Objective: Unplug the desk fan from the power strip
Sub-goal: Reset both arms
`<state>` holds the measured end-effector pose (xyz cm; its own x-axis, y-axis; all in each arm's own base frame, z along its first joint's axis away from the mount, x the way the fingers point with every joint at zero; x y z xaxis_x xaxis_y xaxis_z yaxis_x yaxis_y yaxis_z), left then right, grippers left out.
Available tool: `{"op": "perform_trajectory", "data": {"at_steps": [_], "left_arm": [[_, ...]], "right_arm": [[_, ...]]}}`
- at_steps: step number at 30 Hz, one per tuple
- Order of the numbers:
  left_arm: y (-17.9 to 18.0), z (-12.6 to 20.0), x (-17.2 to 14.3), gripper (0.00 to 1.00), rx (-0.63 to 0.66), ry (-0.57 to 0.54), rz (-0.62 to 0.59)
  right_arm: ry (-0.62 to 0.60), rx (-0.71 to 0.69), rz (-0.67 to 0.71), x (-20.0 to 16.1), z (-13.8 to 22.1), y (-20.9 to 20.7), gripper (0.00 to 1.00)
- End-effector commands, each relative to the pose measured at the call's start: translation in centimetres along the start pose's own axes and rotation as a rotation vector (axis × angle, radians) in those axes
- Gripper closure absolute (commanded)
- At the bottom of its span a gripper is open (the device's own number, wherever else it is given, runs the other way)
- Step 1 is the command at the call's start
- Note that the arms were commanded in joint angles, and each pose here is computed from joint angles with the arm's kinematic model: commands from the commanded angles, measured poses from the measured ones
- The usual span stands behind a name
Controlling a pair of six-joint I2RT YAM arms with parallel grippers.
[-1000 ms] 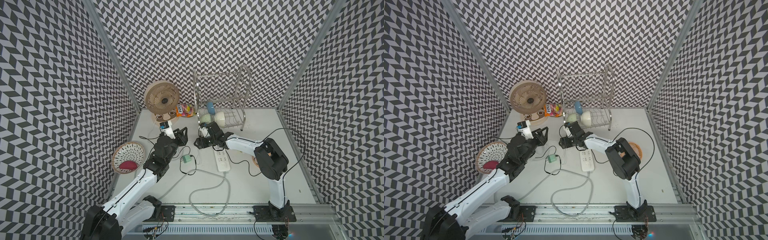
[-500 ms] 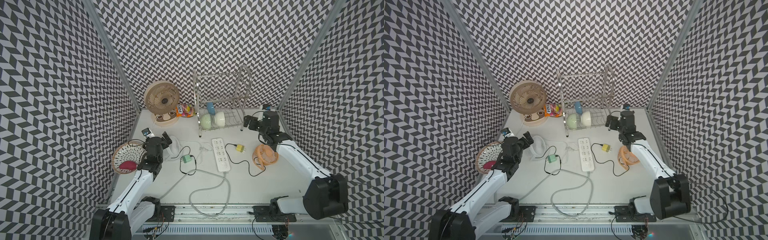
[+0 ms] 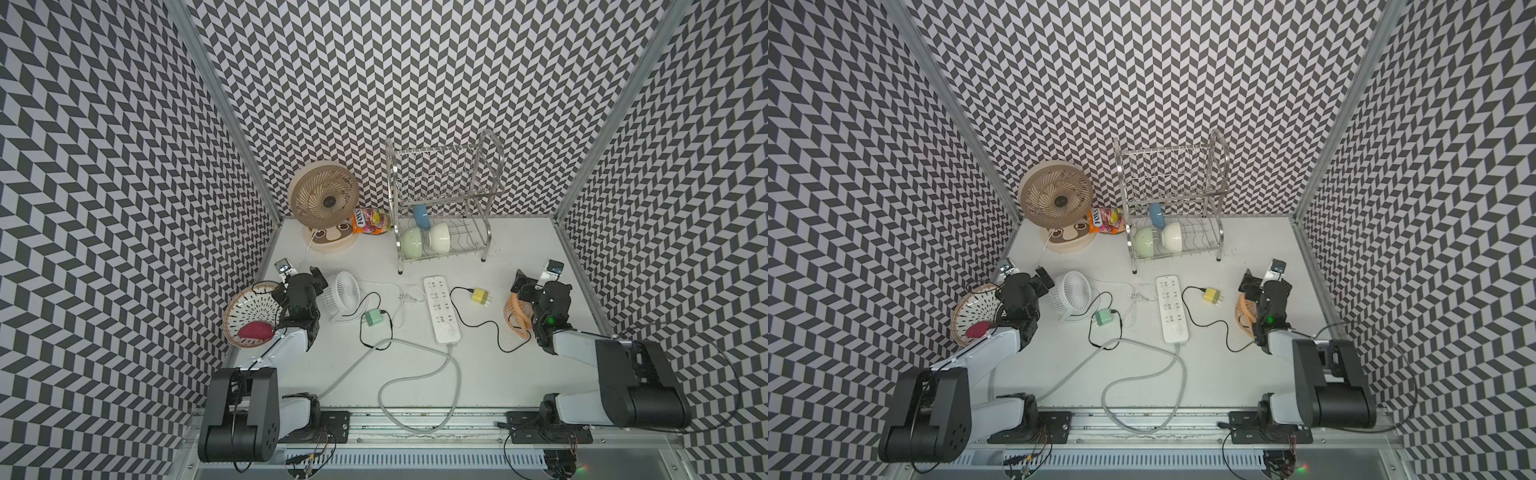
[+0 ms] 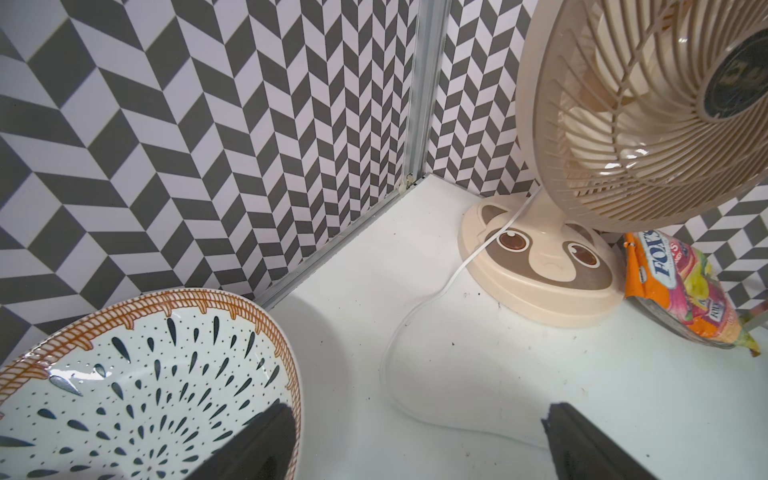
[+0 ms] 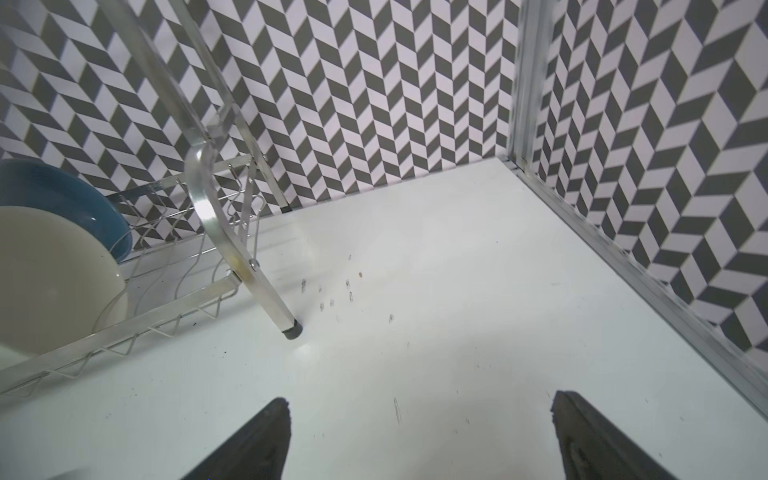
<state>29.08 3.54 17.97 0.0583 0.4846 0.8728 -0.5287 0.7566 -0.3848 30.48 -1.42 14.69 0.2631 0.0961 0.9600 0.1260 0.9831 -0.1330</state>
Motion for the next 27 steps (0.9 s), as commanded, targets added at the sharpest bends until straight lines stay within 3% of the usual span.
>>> {"op": "perform_trajectory", "data": {"at_steps": [1, 5, 8, 13, 14, 17, 23, 27], "left_arm": [[0.6, 0.4, 0.3, 0.01, -0.045, -0.130, 0.021], [0.9, 0.2, -0.6, 0.02, -0.075, -0.176, -0.018], [0.8, -0.2, -1.9, 0.02, -0.148, -0.164, -0.036], [-0.8, 0.2, -4.1, 0.01, -0.343, -0.134, -0.179], [-0.3, 0.6, -3.8, 0.00, -0.336, -0.186, -0.143], [-0.4, 0.2, -4.2, 0.00, -0.301, -0.146, -0.160], [-0.8, 0.9, -4.0, 0.00, -0.304, -0.187, -0.171], [-0.9, -0.5, -4.0, 0.00, -0.331, -0.119, -0.173]], "right_arm": [[-0.179, 0.058, 0.099, 1.6, 0.3, 1.5, 0.03], [-0.286, 0.026, 0.075, 0.5, 2.3, 1.3, 0.01], [-0.209, 0.033, 0.087, 0.7, 1.3, 1.4, 0.00], [-0.239, 0.026, 0.076, 0.8, 1.5, 1.4, 0.01], [-0.215, 0.034, 0.086, 0.8, 1.3, 1.5, 0.01], [-0.230, 0.028, 0.077, 0.8, 1.5, 1.4, 0.00], [-0.212, 0.035, 0.088, 0.7, 1.3, 1.5, 0.00], [-0.213, 0.035, 0.086, 0.7, 1.3, 1.5, 0.00]]}}
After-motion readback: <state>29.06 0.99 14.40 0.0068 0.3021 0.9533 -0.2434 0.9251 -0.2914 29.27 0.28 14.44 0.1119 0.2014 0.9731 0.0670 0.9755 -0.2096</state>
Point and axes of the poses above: each gripper's point midway between its finger pads, its own z axis back along the fingers, its own y axis along the line the jaws close on, x = y × z, the point moved 9 cm from there along z, back along the fingers, and after that the axes turned 15 degrees about z, right-handed, at the moved point
